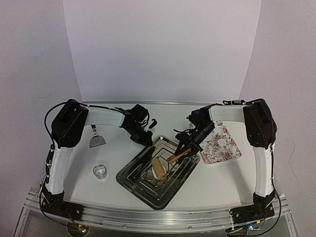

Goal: Roll out the dumpling wrappers from the dough

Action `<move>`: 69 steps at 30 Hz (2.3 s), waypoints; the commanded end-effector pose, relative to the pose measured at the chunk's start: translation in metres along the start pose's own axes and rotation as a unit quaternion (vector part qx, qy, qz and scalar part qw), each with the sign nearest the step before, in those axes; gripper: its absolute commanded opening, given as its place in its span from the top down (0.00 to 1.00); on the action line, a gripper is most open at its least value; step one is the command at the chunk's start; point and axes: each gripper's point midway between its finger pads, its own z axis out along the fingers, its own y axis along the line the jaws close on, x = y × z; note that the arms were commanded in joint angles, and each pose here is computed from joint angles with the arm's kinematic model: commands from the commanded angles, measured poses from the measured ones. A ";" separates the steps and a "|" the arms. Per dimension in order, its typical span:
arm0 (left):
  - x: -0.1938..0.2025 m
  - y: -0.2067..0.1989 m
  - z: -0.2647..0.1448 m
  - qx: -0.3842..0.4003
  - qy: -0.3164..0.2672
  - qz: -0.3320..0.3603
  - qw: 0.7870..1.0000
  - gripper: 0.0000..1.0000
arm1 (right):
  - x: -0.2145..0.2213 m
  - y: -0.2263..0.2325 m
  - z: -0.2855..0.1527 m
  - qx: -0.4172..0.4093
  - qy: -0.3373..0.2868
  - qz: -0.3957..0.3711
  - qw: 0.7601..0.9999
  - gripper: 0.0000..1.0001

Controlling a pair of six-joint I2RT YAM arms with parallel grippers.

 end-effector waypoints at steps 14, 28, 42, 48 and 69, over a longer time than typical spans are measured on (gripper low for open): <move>0.036 0.048 0.018 -0.079 0.058 -0.033 0.995 1.00 | -0.001 -0.163 0.023 0.431 0.006 0.056 0.901 1.00; 0.040 0.053 0.015 -0.089 0.059 -0.042 0.993 1.00 | 0.002 -0.156 0.022 0.439 0.016 0.039 0.897 1.00; 0.046 0.058 0.008 -0.095 0.058 -0.054 0.992 1.00 | 0.015 -0.172 0.006 0.430 0.021 0.064 0.900 1.00; 0.045 0.058 0.008 -0.096 0.058 -0.055 0.992 1.00 | 0.016 -0.168 0.016 0.446 0.036 0.037 0.893 1.00; 0.046 0.059 0.006 -0.098 0.058 -0.058 0.992 1.00 | 0.024 -0.172 0.022 0.455 0.053 0.030 0.888 1.00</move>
